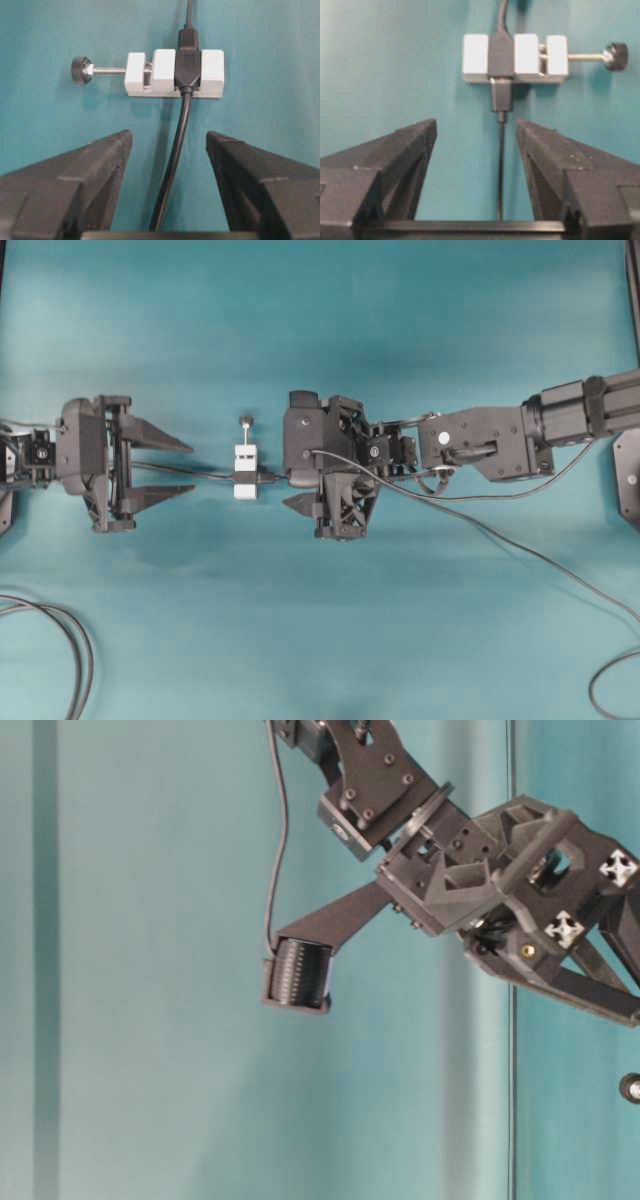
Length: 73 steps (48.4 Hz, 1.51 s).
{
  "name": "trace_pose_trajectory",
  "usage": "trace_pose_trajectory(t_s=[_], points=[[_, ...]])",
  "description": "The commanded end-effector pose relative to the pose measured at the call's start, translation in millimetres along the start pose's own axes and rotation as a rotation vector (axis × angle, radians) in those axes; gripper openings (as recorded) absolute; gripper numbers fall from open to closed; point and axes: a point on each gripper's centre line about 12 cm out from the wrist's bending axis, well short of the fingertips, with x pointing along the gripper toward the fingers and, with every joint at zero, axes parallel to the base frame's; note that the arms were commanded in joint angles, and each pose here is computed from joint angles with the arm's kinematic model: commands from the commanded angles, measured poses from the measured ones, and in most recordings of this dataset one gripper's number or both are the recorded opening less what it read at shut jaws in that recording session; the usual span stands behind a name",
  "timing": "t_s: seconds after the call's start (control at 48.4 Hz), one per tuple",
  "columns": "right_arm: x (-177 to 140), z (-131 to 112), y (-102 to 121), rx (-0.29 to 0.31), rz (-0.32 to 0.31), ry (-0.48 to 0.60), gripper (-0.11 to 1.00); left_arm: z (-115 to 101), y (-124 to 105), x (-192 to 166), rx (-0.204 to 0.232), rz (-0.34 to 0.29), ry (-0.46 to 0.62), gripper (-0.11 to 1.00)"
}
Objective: Insert the USB cable into the female connector supported by the left arm.
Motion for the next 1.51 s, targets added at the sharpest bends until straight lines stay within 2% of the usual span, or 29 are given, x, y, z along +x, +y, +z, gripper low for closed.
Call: trace_pose_trajectory(t_s=[0.0,0.207,0.558,0.743,0.826,1.219,1.384,1.487], points=[[-1,11,-3,0.003,-0.005,-0.028,0.63,3,0,3,0.012,0.002,-0.017,0.68],[12,6,-4,0.003,-0.007,-0.009,0.46,5,-1,13,0.015,0.000,-0.034,0.68],[19,11,-7,0.002,-0.023,0.074,0.39,0,-1,34,0.019,0.005,-0.063,0.67],[23,10,-7,-0.001,-0.025,0.100,0.21,0,-1,37,0.019,0.005,-0.061,0.67],[25,10,-7,-0.001,-0.025,0.105,0.17,0,-1,37,0.019,0.005,-0.061,0.67],[26,12,-7,0.001,-0.027,0.112,0.15,0,-1,55,0.022,0.010,-0.076,0.67],[26,11,-7,0.001,-0.029,0.124,0.15,2,-1,65,0.058,0.013,-0.090,0.67],[26,14,-7,0.001,-0.029,0.120,0.15,3,-1,67,0.062,0.013,-0.090,0.67]])
